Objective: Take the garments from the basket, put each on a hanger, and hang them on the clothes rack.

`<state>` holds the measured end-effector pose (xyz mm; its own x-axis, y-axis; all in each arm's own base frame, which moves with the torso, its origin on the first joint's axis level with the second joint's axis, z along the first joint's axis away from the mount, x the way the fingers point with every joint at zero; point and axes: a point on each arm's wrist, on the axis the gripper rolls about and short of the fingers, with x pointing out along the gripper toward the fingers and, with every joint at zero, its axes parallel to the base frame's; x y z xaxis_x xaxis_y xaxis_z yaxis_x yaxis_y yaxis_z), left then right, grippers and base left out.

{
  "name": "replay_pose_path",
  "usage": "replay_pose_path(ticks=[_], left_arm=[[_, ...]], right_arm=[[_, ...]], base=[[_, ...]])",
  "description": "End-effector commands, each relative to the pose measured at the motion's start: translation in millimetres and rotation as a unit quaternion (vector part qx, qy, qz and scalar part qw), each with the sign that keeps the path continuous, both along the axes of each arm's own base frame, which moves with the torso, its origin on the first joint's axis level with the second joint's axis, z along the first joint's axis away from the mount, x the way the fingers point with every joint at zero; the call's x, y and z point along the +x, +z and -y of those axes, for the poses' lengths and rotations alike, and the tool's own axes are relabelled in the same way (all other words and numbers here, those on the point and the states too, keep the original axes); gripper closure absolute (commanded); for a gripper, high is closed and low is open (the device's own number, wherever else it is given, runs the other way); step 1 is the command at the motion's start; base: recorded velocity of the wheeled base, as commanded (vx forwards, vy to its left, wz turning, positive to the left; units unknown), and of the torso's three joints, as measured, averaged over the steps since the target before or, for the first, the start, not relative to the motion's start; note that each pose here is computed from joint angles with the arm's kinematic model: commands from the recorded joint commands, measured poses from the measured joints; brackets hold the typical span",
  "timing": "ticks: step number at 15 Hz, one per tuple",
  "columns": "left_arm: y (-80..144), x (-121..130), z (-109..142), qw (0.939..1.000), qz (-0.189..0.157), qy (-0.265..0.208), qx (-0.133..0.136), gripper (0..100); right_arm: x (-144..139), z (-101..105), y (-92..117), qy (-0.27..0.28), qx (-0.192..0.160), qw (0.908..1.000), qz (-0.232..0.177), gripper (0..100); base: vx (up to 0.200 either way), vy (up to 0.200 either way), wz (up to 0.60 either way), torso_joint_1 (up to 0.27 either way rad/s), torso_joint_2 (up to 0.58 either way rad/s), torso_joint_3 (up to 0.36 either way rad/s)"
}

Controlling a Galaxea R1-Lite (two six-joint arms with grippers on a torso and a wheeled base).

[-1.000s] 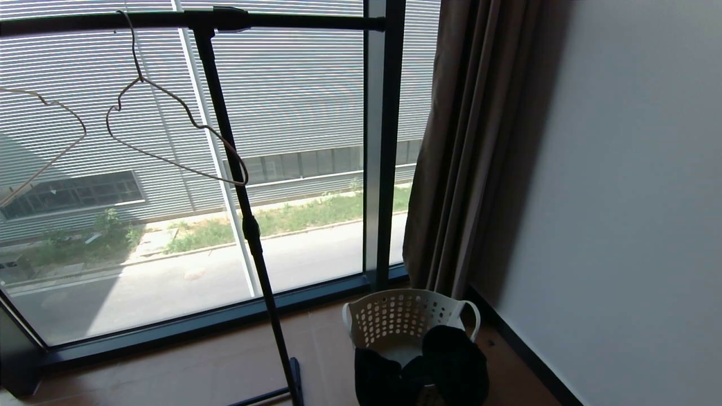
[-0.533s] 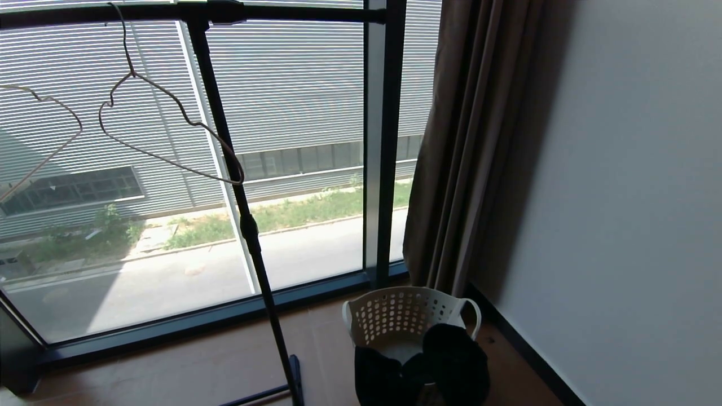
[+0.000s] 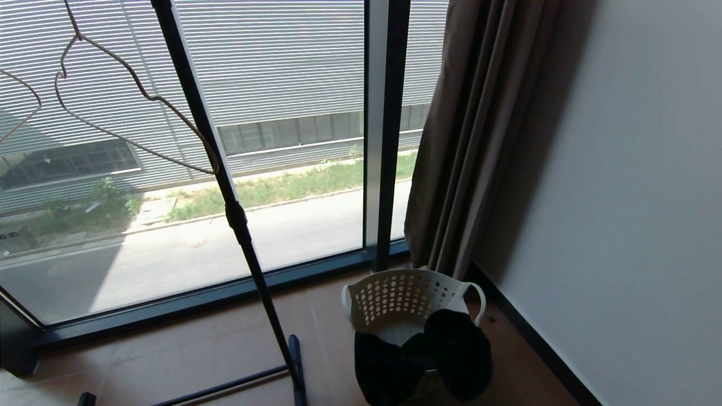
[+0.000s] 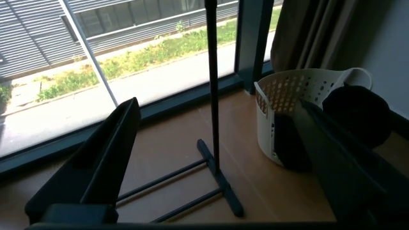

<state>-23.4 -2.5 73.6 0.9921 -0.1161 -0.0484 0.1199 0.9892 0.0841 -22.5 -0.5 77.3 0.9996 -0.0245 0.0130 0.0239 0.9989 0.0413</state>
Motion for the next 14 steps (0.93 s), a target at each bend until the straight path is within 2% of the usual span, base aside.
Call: replay_pose_path(ticks=[1, 8, 9, 11, 14], left_arm=[[0.1, 0.3, 0.0, 1.0, -0.002, 0.001, 0.0, 0], [0.0, 0.0, -0.1, 1.0, 0.0, -0.001, 0.005, 0], [-0.4, 0.0, -0.2, 0.9999, 0.002, 0.001, 0.013, 0], [0.1, -0.1, -0.2, 0.9999, 0.003, 0.002, 0.011, 0], [0.2, 0.2, -0.1, 0.9999, 0.0, -0.001, 0.01, 0]], right_arm=[[0.1, 0.0, 0.1, 0.001, 0.0, 1.0, 0.0, 0], [0.2, 0.0, 0.1, 0.0, -0.003, 1.0, -0.001, 0], [0.4, 0.0, 0.2, 0.0, -0.002, 1.0, -0.003, 0], [0.7, 0.1, 0.2, 0.0, -0.003, 1.0, -0.004, 0], [3.3, 0.2, 0.9, 0.003, -0.003, 0.9998, -0.021, 0]], base=[[0.0, 0.0, 0.0, 0.002, 0.0, -0.193], [0.0, 0.0, 0.0, 0.002, 0.0, -0.196], [0.0, 0.0, 0.0, -0.036, 0.2, -0.032], [0.0, 0.0, 0.0, -0.027, 0.16, -0.063], [0.0, 0.0, 0.0, -0.006, 0.05, -0.162]])
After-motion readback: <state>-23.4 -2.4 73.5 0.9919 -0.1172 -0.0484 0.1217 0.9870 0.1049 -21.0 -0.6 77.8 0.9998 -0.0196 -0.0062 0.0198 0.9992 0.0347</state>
